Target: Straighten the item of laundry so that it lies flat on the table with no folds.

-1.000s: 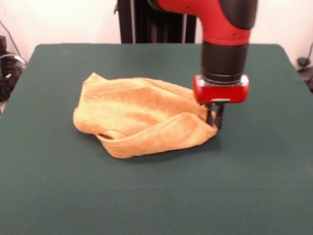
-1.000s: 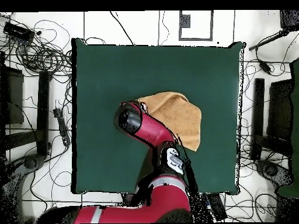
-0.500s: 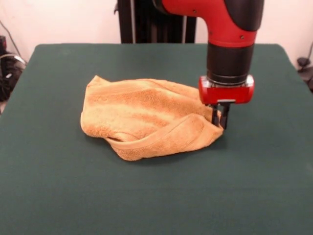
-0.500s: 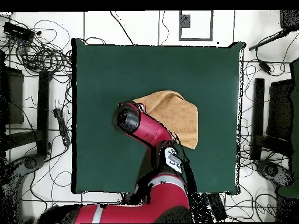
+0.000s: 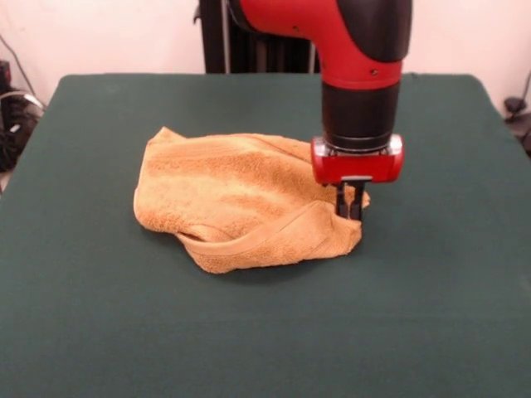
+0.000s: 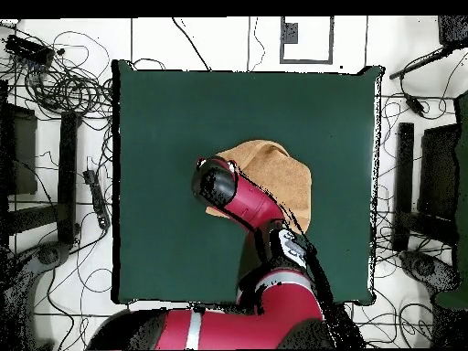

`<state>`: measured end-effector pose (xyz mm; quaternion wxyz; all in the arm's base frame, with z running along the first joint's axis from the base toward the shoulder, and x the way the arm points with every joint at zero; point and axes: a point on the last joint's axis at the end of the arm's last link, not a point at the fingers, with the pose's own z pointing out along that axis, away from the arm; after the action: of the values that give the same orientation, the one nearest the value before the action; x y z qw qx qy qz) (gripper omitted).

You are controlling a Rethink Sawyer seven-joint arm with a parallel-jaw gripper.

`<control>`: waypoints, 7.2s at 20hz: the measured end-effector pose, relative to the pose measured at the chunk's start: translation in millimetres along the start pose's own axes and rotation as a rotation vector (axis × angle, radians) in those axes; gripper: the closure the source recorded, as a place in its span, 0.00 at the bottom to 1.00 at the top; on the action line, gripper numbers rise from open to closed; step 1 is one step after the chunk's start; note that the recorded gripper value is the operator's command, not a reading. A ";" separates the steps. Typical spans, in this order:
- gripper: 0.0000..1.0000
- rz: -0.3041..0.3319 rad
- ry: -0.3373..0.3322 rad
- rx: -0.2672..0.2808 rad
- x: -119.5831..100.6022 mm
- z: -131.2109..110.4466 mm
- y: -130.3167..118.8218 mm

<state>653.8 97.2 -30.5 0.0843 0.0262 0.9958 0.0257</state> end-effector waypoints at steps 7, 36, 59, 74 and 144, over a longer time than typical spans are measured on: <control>1.00 0.003 -0.001 -0.008 -1.1 0.8 -3.4; 1.00 -0.059 -0.010 0.037 -0.3 -4.9 12.2; 1.00 -0.098 0.072 0.005 -26.0 23.2 22.8; 1.00 -0.105 0.007 -0.006 -123.7 41.5 1.2; 1.00 -0.126 -0.132 0.070 -163.7 50.9 -39.3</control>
<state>821.6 51.2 -55.6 0.1504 -0.0318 0.9880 -0.0160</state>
